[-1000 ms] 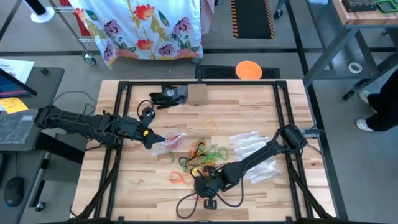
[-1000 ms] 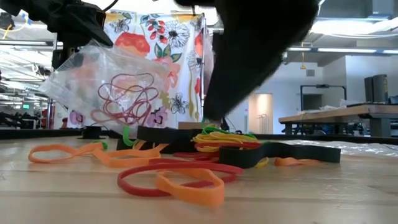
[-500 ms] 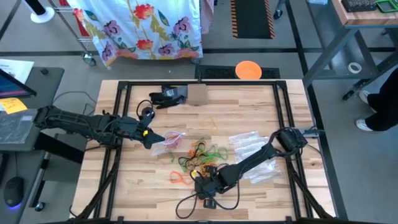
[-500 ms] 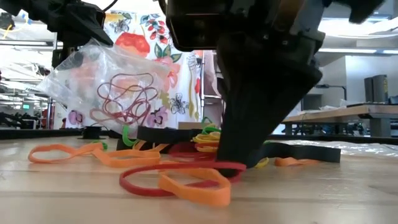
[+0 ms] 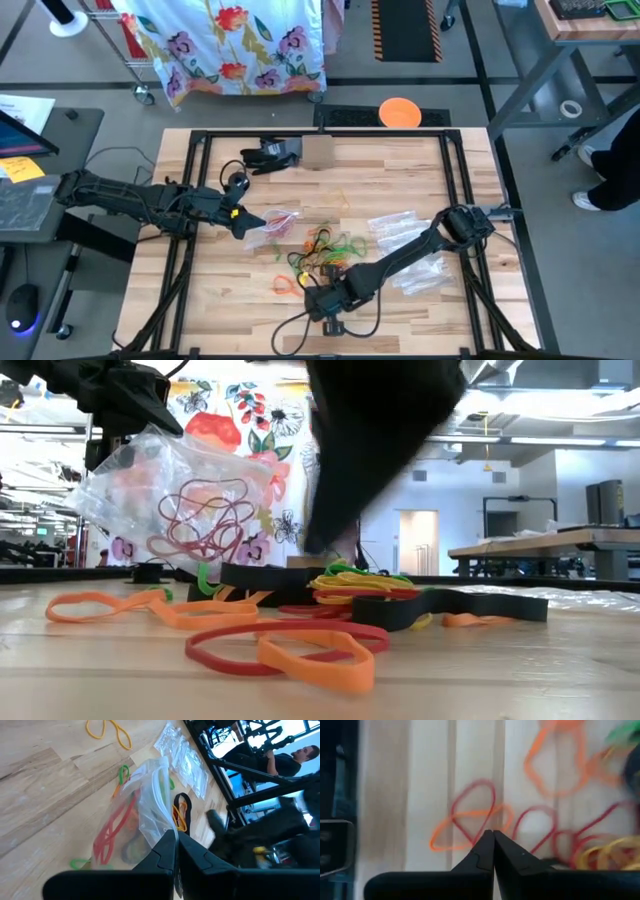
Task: Sort rubber bands
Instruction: Put the red rubber band into the transparent zip bag
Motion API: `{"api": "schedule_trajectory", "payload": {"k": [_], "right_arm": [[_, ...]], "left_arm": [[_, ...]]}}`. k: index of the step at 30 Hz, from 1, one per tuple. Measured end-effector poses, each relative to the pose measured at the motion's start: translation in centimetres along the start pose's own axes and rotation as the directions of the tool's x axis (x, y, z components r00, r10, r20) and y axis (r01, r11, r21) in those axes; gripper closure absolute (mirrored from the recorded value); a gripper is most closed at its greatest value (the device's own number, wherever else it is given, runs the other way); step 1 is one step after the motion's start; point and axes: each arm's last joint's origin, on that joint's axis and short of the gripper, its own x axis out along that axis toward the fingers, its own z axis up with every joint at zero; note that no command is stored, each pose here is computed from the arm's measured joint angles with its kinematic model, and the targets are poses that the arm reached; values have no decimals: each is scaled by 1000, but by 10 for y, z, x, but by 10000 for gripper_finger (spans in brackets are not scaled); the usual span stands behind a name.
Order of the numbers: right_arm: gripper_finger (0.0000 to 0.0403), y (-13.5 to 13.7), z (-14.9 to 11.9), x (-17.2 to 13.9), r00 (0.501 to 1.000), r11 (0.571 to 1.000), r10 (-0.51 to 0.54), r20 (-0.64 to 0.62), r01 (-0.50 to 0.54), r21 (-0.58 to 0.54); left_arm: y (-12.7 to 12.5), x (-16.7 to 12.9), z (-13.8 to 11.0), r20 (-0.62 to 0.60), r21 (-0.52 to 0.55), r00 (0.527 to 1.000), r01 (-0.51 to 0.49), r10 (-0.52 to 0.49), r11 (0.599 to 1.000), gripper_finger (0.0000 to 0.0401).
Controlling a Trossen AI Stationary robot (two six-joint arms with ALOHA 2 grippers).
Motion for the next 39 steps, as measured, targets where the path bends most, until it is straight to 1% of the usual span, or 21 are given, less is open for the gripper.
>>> {"api": "schedule_trajectory", "payload": {"k": [3,5,6,9,11,13,15,18,22,25,28,31,34,36,39], "right_arm": [[402,-2,13,-13,999,999,-22,35,23,-43],[402,-4,20,-20,999,999,-23,48,25,-38],[402,-5,21,-22,999,1000,-25,43,26,-18],[402,-9,14,-19,999,998,-44,-24,45,33],[400,-10,3,-12,994,997,-68,-91,72,40],[390,-10,-5,-6,988,996,-79,-131,84,34],[371,-8,-10,-2,987,995,-79,-142,86,46],[332,-3,-13,-2,986,998,-41,-159,49,42],[274,3,-14,-2,986,999,12,-164,-6,40],[239,10,-14,-2,989,999,35,-141,-37,-13],[216,18,-15,-1,993,991,61,-100,-72,-110],[207,23,-16,1,994,977,74,-79,-89,-195],[209,24,-14,5,997,975,65,-48,-74,-207],[213,22,-16,8,997,975,48,-60,-60,-214],[220,16,-15,22,997,978,38,-65,-51,-200]], "left_arm": [[0,0,0,0,12,1000,0,0,1000,401],[0,0,0,0,18,1000,0,0,1000,401],[0,0,0,0,18,1000,0,0,1000,401],[0,0,0,0,18,1000,-1,1,1000,401],[0,0,0,0,7,1000,0,0,1000,401],[0,0,0,0,-31,1000,0,0,1000,401],[0,0,0,-1,-56,1000,-1,1,998,401],[0,0,0,-1,-60,1000,-1,1,998,401],[0,0,0,4,9,1000,-4,4,1000,401],[1,0,0,16,58,1000,-14,13,998,401],[1,0,1,30,3,999,-19,19,1000,401],[1,0,2,59,-17,998,-38,39,999,401],[2,0,2,78,-5,996,-50,51,999,401],[2,0,2,81,-3,995,-52,52,999,401],[2,0,2,81,-3,995,-53,53,999,401]]}}
